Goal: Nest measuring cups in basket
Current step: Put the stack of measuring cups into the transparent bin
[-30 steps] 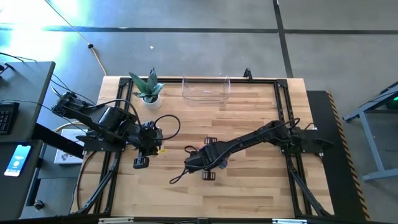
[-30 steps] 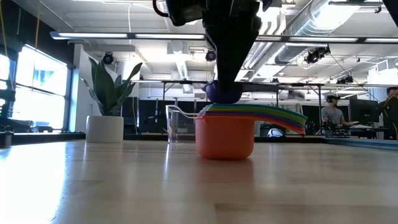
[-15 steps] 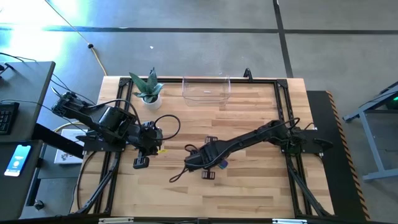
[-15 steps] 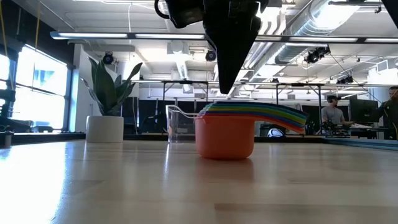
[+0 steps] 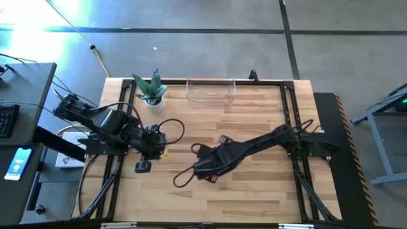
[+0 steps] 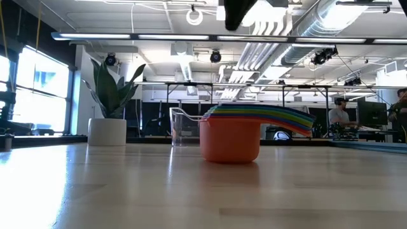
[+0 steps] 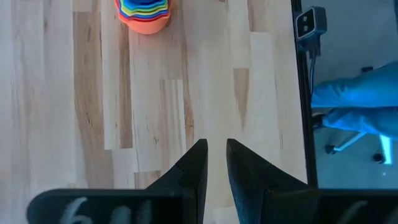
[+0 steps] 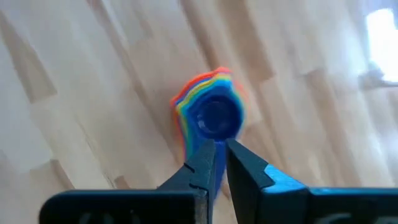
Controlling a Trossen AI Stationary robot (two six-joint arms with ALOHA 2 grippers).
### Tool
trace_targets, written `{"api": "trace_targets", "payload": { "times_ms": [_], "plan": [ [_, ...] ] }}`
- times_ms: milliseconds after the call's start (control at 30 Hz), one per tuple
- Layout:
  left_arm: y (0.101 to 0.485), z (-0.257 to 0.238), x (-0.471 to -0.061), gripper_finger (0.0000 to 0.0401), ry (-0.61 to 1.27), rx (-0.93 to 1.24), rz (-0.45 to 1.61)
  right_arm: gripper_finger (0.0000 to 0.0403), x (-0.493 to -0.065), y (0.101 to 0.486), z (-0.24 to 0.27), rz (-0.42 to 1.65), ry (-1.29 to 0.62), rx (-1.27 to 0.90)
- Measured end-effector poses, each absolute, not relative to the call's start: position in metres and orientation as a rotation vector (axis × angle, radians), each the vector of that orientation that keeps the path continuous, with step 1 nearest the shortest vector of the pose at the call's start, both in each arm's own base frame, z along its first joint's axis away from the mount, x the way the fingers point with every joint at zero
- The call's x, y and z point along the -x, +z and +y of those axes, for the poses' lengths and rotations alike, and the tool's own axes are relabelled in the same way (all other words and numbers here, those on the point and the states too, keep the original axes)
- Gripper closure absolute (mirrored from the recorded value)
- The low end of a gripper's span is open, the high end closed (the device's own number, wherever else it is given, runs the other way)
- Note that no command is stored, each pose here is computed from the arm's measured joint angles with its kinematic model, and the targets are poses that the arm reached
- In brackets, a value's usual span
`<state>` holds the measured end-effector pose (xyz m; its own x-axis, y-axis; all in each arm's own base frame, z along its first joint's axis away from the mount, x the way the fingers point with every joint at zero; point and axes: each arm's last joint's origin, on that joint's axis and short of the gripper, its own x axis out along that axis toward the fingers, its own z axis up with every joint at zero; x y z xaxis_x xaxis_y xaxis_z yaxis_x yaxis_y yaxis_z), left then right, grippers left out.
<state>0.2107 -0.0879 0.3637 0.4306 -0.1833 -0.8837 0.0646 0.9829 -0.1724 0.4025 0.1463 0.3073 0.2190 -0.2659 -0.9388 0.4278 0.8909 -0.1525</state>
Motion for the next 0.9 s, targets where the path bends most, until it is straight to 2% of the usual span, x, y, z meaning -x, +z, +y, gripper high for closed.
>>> {"api": "trace_targets", "payload": {
  "times_ms": [333,567,767,900],
  "plan": [
    [0.371,-0.097,-0.196,0.0353,-0.186,0.035,1.062,0.0373,-0.37,0.358,0.133,1.029,-0.615,-0.173],
    [0.369,-0.086,-0.177,0.0353,-0.15,0.062,0.943,0.0373,-0.349,0.389,0.115,0.939,-0.621,-0.13],
    [0.361,-0.071,-0.163,0.0353,-0.129,0.148,0.809,0.0373,-0.319,0.393,0.084,0.962,-0.688,-0.116],
    [0.355,-0.06,-0.158,0.0353,-0.068,0.179,0.727,0.0373,-0.289,0.384,0.065,0.982,-0.741,-0.191]
  ]
}}
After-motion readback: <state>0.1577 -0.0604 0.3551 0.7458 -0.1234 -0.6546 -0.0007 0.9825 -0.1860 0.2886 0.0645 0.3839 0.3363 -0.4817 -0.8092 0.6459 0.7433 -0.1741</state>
